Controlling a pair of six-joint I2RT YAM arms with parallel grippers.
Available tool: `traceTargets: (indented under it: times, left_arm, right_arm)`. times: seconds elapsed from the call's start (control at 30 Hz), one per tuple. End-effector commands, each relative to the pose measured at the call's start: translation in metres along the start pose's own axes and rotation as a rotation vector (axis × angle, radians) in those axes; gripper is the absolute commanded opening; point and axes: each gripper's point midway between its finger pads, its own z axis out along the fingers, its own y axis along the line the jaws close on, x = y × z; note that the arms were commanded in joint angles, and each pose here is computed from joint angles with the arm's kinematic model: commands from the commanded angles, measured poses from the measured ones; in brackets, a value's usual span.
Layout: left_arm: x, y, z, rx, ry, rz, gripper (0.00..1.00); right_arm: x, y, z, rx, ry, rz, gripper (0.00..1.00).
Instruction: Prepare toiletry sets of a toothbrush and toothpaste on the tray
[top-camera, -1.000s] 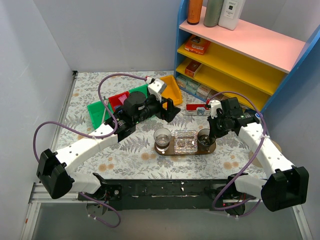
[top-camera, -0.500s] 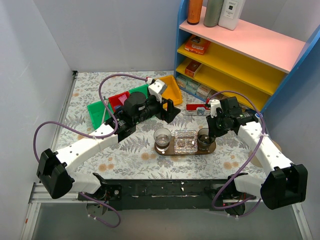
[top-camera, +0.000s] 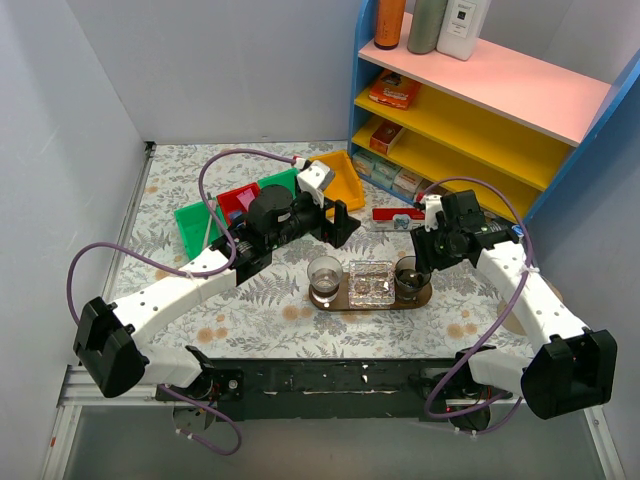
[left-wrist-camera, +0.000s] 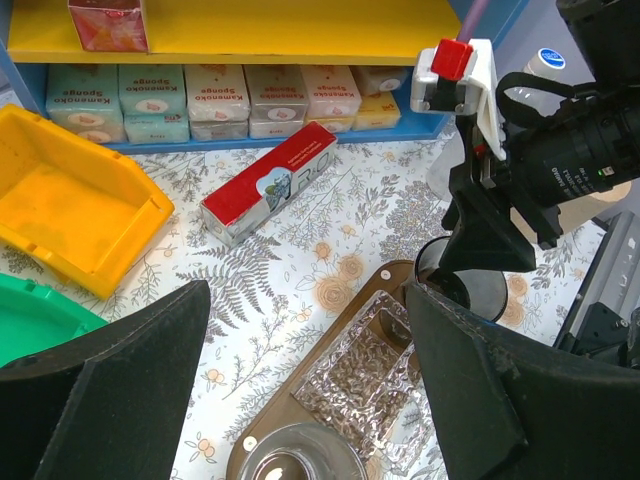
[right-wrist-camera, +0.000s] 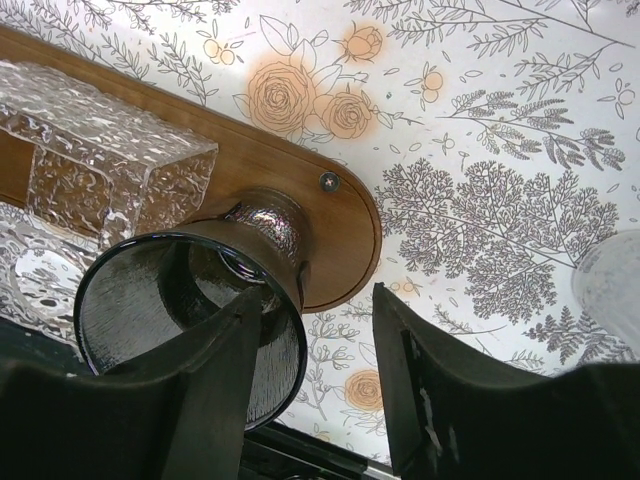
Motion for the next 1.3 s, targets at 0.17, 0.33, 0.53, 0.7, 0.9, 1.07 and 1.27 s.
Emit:
traceTargets:
  times: [0.17, 0.33, 0.53, 0.7, 0.9, 1.07, 1.27]
  left_arm:
    - [0.004, 0.001, -0.001, 0.008, 0.009, 0.011, 0.80]
    - [0.004, 0.001, -0.001, 0.008, 0.011, 0.011, 0.80]
    - [0.003, 0.001, -0.002, 0.007, 0.007, 0.011, 0.80]
    - [0.003, 0.001, -0.002, 0.007, 0.006, 0.011, 0.80]
    - [0.005, 0.002, -0.001, 0.006, 0.010, 0.012, 0.80]
    - [0.006, 0.002, -0.001, 0.004, 0.013, 0.012, 0.80]
    - [0.008, 0.003, 0.000, 0.003, 0.021, 0.011, 0.80]
  right_arm:
    - [0.000, 0.003, -0.015, 0.040, -0.004, 0.114, 0.57]
    - [0.002, 0.001, -0.022, 0.073, -0.005, 0.143, 0.57]
    - [0.010, 0.008, -0.025, 0.064, 0.026, 0.170, 0.52]
    - [0.012, 0.012, -0.023, 0.056, 0.034, 0.171, 0.42]
    - [0.010, 0.011, -0.021, 0.066, 0.039, 0.170, 0.31]
    - [0.012, 0.005, -0.018, 0.099, 0.053, 0.167, 0.21]
    - [0.012, 0.004, -0.015, 0.104, 0.058, 0.160, 0.15]
